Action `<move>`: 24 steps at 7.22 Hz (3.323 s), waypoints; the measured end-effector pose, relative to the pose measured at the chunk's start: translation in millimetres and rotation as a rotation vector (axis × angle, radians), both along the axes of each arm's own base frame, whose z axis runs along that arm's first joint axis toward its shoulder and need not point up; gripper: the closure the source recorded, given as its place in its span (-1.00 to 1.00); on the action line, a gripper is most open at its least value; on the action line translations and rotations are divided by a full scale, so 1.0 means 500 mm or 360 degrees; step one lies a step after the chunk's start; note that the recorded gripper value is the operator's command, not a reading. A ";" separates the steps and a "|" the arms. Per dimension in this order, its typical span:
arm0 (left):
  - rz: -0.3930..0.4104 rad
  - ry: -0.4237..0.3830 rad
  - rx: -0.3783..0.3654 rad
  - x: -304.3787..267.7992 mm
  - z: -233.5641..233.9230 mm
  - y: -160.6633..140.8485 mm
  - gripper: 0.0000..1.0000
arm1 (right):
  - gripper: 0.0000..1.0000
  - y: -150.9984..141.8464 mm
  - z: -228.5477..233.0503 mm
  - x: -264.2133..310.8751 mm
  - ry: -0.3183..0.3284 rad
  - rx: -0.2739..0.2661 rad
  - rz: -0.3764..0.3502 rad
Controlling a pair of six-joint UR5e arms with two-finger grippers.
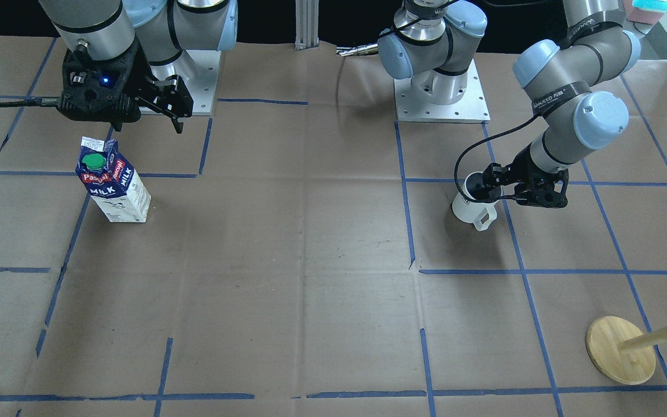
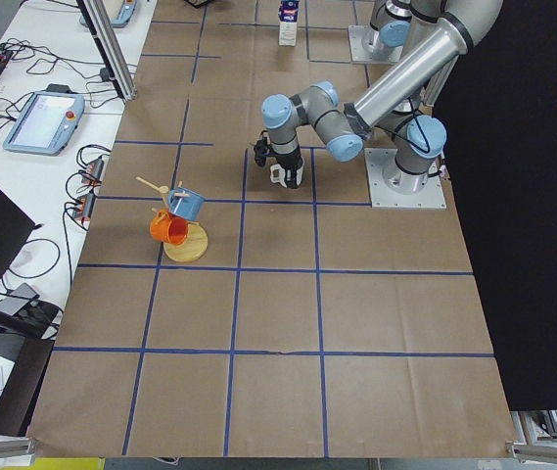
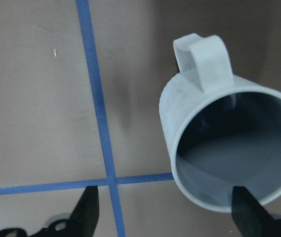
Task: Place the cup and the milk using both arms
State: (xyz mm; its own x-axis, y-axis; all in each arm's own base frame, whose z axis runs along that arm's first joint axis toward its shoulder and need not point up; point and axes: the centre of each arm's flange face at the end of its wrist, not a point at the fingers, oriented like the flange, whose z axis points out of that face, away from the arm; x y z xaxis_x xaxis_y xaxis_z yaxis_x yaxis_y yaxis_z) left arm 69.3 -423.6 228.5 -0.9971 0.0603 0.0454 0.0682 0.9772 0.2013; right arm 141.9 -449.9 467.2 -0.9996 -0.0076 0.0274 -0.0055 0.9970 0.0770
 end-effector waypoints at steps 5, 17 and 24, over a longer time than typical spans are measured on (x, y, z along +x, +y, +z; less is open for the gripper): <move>0.0050 -0.0009 -0.0090 -0.055 0.031 -0.031 1.00 | -1.00 0.000 0.000 0.000 0.0000 0.0000 0.0000; 0.0070 0.0056 -0.0405 -0.738 0.075 -0.521 1.00 | -1.00 0.000 0.000 0.000 0.0000 0.0000 0.0000; 0.0045 0.0012 -0.0269 -0.747 0.028 -0.528 -0.91 | -1.00 0.000 0.000 0.000 0.0000 0.0000 0.0000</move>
State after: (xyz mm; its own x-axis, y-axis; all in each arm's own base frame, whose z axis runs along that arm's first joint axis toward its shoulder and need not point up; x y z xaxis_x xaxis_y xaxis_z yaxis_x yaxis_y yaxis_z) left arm -304.2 -687.7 242.5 -0.9982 0.0396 0.0448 0.0411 0.9986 0.0336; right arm 141.9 -449.9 467.2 -0.9996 -0.0076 0.0274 -0.0055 0.9970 0.0770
